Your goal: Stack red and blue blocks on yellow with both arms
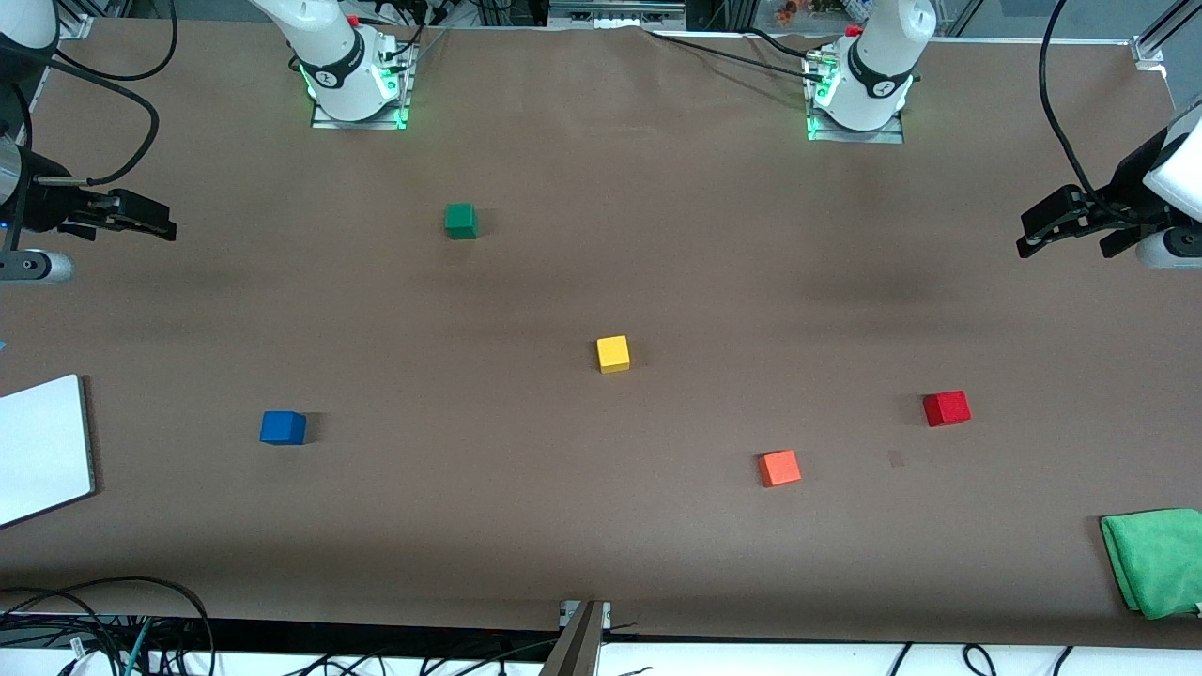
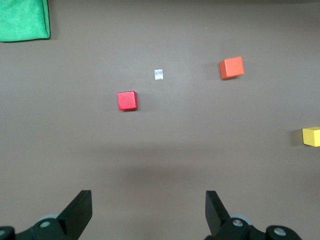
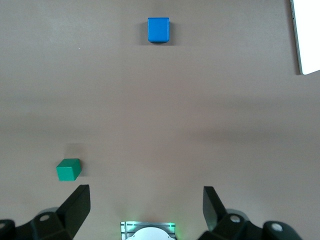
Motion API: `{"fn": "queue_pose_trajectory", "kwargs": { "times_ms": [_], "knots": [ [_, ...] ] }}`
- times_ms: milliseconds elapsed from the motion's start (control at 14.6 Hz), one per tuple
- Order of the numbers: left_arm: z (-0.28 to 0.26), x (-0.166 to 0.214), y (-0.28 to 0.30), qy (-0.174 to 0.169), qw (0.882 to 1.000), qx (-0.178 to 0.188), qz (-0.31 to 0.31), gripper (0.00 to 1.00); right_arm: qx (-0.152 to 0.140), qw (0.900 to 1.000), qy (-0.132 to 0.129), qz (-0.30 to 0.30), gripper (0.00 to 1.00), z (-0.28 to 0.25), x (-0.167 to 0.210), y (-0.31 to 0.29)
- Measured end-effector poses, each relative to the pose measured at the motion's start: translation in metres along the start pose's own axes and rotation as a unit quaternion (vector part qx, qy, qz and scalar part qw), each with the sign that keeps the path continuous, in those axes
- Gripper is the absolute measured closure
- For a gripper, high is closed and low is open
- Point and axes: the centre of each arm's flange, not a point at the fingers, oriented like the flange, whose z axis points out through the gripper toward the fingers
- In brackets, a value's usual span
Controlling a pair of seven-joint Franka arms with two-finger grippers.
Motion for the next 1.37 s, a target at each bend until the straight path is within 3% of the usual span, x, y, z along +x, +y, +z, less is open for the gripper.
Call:
{"fn": "queue_pose_trajectory", "kwargs": {
  "times_ms": [274,549,1372],
  "knots": [
    [0.0014,0.0011,-0.0017,0.000,1.000,0.001,-0.002,0.00,0.000,1.000,0.000,0.000,0.00,-0.0001,0.0001,0.0000],
    [-0.0005,0.0078,-0.0049,0.024,0.999,0.025,0.002,0.00,0.000,1.000,0.001,0.000,0.00,-0.0001,0.0001,0.0000],
    [0.0014,0.0090,-0.0045,0.023,0.999,0.027,0.002,0.00,0.000,1.000,0.001,0.000,0.00,-0.0001,0.0002,-0.0001]
  ]
}}
